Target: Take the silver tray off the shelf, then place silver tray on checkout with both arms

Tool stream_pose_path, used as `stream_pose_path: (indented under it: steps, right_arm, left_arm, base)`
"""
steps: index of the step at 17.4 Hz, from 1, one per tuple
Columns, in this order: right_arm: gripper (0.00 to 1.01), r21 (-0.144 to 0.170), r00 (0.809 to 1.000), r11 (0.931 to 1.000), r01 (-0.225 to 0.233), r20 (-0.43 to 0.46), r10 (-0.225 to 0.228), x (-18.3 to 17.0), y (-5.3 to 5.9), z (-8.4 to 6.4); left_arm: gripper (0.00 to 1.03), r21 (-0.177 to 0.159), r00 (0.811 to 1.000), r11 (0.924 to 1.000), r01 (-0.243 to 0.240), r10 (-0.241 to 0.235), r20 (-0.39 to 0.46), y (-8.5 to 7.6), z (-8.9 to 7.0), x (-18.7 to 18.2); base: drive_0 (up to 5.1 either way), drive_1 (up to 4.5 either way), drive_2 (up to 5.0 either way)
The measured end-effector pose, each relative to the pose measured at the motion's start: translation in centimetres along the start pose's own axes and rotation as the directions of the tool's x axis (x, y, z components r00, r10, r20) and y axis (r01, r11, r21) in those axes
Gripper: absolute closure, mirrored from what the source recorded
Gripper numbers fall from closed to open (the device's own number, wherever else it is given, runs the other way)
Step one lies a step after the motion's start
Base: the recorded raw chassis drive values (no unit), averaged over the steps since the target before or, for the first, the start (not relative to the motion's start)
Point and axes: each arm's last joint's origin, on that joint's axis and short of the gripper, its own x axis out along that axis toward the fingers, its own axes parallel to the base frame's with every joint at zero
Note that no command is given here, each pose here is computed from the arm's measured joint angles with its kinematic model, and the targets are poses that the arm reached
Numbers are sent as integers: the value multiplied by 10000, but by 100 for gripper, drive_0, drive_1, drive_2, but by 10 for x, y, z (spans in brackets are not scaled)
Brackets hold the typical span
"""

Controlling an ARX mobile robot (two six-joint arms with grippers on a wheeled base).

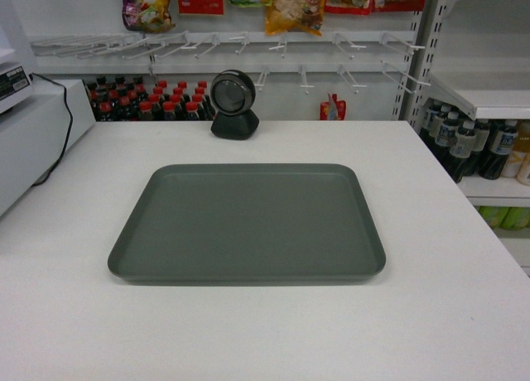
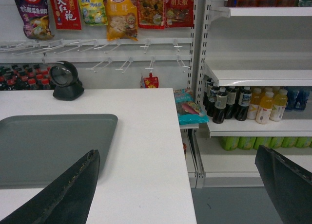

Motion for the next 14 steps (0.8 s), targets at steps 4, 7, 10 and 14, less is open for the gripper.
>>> stream_pose_path:
  steps: [4, 7, 10, 14]
  right_arm:
    - [3, 0, 10000, 10000, 0, 0, 0, 0, 0, 0]
    - [3, 0, 10000, 10000, 0, 4, 0, 0, 0, 0]
    - [3, 0, 10000, 10000, 0, 0, 0, 0, 0, 0]
    - [3, 0, 10000, 10000, 0, 4, 0, 0, 0, 0]
  left_arm:
    - [5, 4, 10000, 10000, 0, 0, 0, 0, 0, 0]
    - [5, 0, 10000, 10000, 0, 0, 0, 0, 0, 0]
    - [5, 0, 10000, 10000, 0, 0, 0, 0, 0, 0]
    - [5, 4, 10000, 10000, 0, 0, 0, 0, 0, 0]
  base:
    - [0, 0, 0]
    - [0, 0, 0]
    - [0, 0, 0]
    - [0, 0, 0]
